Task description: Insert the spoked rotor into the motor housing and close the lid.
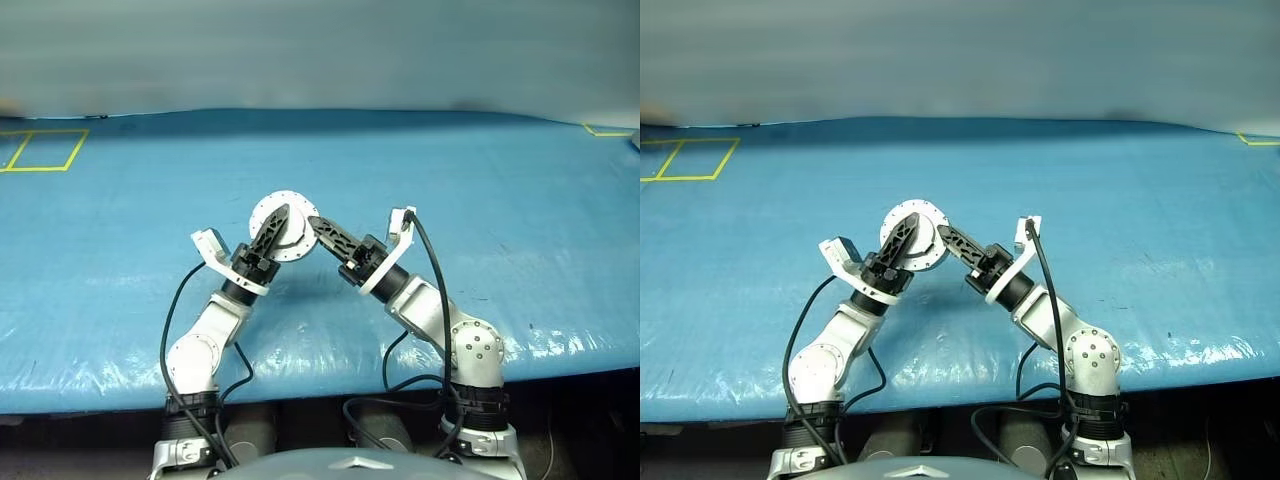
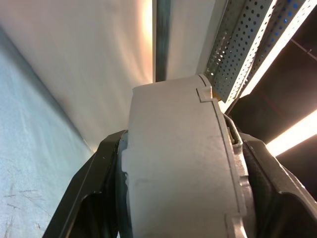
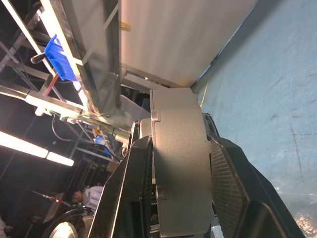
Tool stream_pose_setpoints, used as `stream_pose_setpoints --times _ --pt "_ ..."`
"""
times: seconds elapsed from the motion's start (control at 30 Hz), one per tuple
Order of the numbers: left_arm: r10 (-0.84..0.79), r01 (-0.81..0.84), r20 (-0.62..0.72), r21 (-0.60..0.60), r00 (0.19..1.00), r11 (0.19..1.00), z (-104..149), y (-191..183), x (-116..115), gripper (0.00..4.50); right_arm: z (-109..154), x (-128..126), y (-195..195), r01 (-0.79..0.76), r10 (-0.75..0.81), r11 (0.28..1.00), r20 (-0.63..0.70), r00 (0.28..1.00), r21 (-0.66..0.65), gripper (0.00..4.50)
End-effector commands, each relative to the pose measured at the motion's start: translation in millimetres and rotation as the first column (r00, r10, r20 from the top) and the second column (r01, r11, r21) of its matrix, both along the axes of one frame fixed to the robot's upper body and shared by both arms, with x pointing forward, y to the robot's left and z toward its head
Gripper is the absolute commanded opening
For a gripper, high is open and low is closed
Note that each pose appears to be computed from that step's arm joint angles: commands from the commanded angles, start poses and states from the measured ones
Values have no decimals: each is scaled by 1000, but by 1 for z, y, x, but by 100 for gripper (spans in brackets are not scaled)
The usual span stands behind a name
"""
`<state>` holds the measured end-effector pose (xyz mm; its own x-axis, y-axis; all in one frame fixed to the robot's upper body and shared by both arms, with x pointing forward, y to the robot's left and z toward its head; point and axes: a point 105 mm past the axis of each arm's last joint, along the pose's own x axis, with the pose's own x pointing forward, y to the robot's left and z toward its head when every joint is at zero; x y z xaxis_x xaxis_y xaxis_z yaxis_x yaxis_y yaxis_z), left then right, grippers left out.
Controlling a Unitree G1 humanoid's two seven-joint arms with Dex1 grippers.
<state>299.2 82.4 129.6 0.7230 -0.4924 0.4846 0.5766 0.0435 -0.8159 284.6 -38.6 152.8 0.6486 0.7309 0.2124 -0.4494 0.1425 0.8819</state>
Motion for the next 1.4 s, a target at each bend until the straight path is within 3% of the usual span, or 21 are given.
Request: stream_pose_setpoints --times 0.03,0.6,0.93,1.1,1.4 --pt "-23 23 42 -7 999 1000 6 -11 -6 261 28 -7 6 -36 30 998 97 995 57 135" --pt "-100 98 16 120 995 988 -5 -20 -14 261 21 3 8 23 -24 999 34 999 27 135" --pt "5 -5 16 46 1000 999 9 -4 1 261 20 7 6 67 -67 998 29 997 17 135" --pt "55 -55 9 61 998 997 8 4 8 261 21 6 7 51 -52 998 31 998 32 294" --pt "193 -195 24 83 981 977 10 34 24 261 19 7 6 62 -63 998 27 998 26 294"
